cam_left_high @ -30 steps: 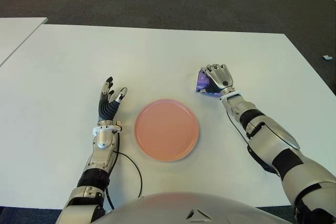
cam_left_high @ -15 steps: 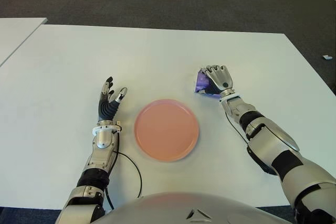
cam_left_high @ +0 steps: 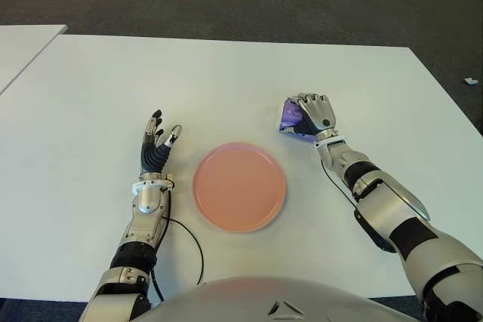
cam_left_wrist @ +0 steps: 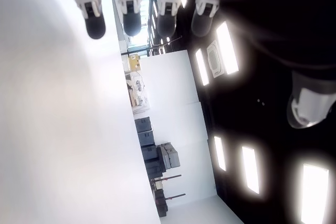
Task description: Put the tissue paper into the plate.
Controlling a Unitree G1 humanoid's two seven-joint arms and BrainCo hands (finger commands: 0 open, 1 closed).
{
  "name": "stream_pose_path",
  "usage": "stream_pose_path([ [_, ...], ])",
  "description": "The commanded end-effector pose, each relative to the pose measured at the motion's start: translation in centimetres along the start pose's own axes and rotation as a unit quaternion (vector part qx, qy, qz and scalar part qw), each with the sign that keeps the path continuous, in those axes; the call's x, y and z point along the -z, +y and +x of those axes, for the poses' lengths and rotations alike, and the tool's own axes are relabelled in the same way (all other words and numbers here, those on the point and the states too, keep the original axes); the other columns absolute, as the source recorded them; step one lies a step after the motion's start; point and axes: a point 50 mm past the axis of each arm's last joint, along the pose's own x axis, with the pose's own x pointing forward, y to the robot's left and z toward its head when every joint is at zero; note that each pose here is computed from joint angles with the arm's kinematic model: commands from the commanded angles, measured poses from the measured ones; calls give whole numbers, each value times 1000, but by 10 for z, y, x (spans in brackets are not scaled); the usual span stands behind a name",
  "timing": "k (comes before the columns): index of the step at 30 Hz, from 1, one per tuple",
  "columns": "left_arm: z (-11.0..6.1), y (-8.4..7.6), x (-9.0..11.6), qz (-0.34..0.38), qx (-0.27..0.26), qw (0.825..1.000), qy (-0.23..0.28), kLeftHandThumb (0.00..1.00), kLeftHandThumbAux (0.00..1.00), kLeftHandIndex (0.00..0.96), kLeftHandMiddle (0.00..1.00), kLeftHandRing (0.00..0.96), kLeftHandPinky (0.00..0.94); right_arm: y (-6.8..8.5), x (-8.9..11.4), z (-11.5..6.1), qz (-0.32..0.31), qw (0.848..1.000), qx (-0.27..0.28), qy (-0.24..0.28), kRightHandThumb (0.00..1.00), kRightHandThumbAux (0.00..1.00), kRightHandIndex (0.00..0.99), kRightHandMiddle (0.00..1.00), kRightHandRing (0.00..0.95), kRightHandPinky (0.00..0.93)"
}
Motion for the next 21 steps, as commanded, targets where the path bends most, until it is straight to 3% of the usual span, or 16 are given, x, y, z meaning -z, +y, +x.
stream_pose_path([
  [1,-20,2,26,15,7,997,70,36,419,0,0,0,0,-13,-8,14,53,998,32,-12,748,709,439,860,847,802],
  [9,-20,2,28,22,12,997,78,31,442,0,0,0,0,-47,-18,33,145,978,142,-46,746,710,439,847,835,792],
  [13,-20,2,29,25,10,996,79,29,447,0,0,0,0,-57,-25,33,180,966,172,-66,745,710,439,847,836,806],
  [21,-20,2,28,23,7,997,74,21,446,0,0,0,0,-77,-47,25,267,926,236,-122,745,710,439,856,847,832],
])
